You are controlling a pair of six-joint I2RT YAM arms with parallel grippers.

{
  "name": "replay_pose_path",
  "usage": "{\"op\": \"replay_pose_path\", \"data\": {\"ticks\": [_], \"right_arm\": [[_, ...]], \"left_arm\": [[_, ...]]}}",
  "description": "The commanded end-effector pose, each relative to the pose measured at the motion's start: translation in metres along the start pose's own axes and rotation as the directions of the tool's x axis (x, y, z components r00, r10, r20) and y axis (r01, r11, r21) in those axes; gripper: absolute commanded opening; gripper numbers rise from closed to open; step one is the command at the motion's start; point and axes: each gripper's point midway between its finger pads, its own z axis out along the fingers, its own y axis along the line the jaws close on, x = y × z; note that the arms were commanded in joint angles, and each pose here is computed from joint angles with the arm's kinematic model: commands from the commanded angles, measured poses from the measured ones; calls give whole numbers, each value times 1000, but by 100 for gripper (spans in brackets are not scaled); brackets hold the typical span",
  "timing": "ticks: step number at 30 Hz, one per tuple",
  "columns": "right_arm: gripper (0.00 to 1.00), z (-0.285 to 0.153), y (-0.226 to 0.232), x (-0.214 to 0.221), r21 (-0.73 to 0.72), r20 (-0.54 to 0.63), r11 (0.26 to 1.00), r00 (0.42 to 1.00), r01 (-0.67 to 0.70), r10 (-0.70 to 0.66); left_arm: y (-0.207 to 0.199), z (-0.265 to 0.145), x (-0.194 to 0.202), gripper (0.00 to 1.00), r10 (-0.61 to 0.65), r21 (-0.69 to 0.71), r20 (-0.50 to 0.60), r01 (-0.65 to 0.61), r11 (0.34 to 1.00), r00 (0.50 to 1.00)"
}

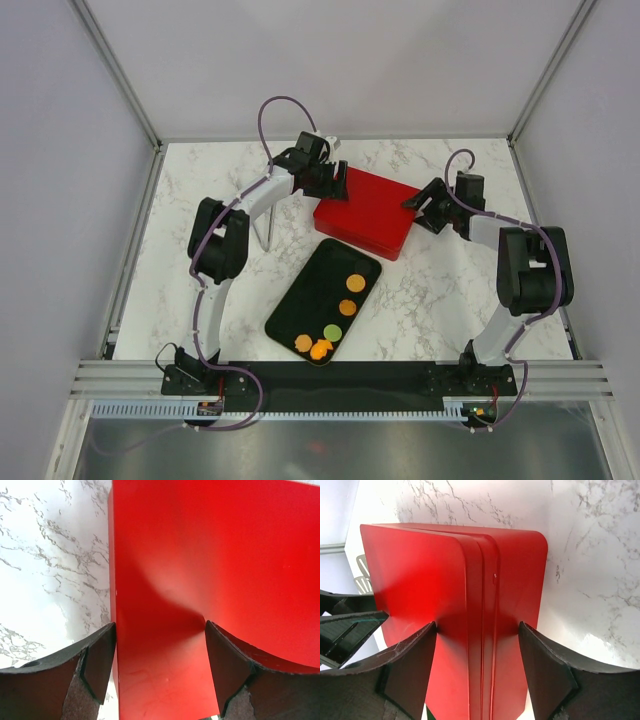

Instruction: Pack the cookies

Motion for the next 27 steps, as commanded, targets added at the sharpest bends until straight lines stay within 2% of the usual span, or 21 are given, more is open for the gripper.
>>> {"op": "replay_pose_path", "data": {"ticks": [1, 5, 14, 19, 27], "right_arm": [[73, 8, 16, -1, -20, 1, 999, 999, 46, -46], [67, 10, 16, 5, -15, -10, 998, 998, 60, -61], [65, 8, 22, 2, -19, -6, 995, 995, 100, -100], [68, 8, 24, 3, -22, -15, 993, 993, 120, -120], [66, 8, 21, 6, -19, -24, 992, 992, 125, -126]], "left_arm": [[-32, -4, -10, 78, 85, 102, 16, -86, 991, 996], [-35, -6, -6, 78, 98, 98, 12, -99, 990, 995], [-42, -20, -11, 79, 85, 108, 29, -88, 990, 996], [-43, -29, -18, 80, 78, 102, 57, -83, 991, 995], [-45, -25, -12, 80, 75, 119, 39, -79, 990, 996]]}}
